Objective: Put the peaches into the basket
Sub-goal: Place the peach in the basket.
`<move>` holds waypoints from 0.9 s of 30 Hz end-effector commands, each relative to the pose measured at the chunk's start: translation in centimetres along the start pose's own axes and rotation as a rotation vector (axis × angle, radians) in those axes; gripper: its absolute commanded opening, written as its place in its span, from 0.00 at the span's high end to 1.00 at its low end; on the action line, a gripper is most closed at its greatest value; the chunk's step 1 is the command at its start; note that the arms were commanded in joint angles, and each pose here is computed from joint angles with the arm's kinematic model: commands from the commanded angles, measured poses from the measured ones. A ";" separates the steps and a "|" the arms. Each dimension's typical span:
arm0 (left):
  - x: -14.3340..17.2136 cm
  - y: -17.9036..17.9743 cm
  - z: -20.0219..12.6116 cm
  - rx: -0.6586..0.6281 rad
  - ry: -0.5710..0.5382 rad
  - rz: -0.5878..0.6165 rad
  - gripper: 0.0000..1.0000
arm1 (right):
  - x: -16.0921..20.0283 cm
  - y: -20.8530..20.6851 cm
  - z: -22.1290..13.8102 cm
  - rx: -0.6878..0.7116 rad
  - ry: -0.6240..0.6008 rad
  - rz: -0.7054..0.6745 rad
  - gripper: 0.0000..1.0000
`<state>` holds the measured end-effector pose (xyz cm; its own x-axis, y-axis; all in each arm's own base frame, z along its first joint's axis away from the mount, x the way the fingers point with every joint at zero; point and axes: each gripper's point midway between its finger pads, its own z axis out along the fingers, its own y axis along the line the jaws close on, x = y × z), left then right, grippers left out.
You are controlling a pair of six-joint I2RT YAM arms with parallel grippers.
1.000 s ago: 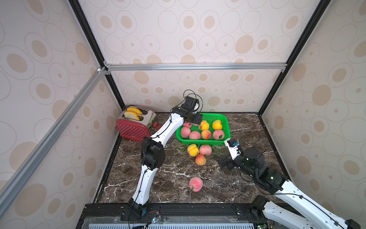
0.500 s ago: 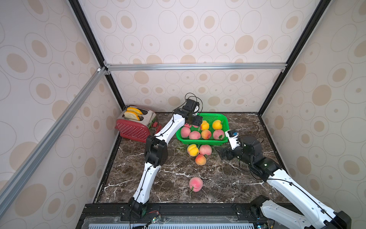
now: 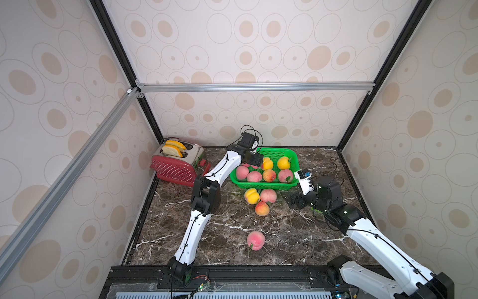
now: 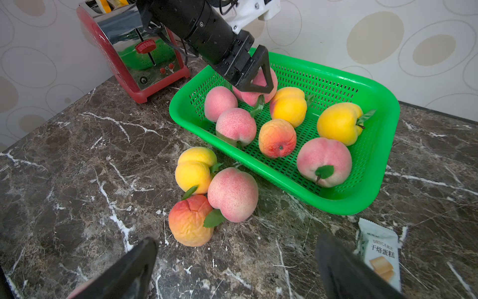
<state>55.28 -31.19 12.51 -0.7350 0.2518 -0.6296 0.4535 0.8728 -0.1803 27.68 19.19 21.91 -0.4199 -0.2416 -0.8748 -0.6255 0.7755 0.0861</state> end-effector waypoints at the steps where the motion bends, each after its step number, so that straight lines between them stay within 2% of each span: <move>1: -1.5 0.5 0.0 0.003 -0.051 -0.012 0.20 | 0.6 0.0 0.3 -0.019 0.015 -0.003 0.00; 18: -0.8 0.8 0.3 -0.005 -0.050 -0.013 0.16 | 1.0 -0.9 0.2 -0.001 0.008 0.022 0.00; 27: -1.2 0.6 -0.3 0.000 -0.061 -0.016 0.10 | 1.1 -1.2 -0.2 0.007 -0.002 0.028 0.00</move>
<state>56.05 -30.95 11.33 -0.7287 0.2314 -0.6445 0.4430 0.8771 -0.1859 28.08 18.03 21.15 -0.4420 -0.2215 -0.8693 -0.6058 0.7884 0.1071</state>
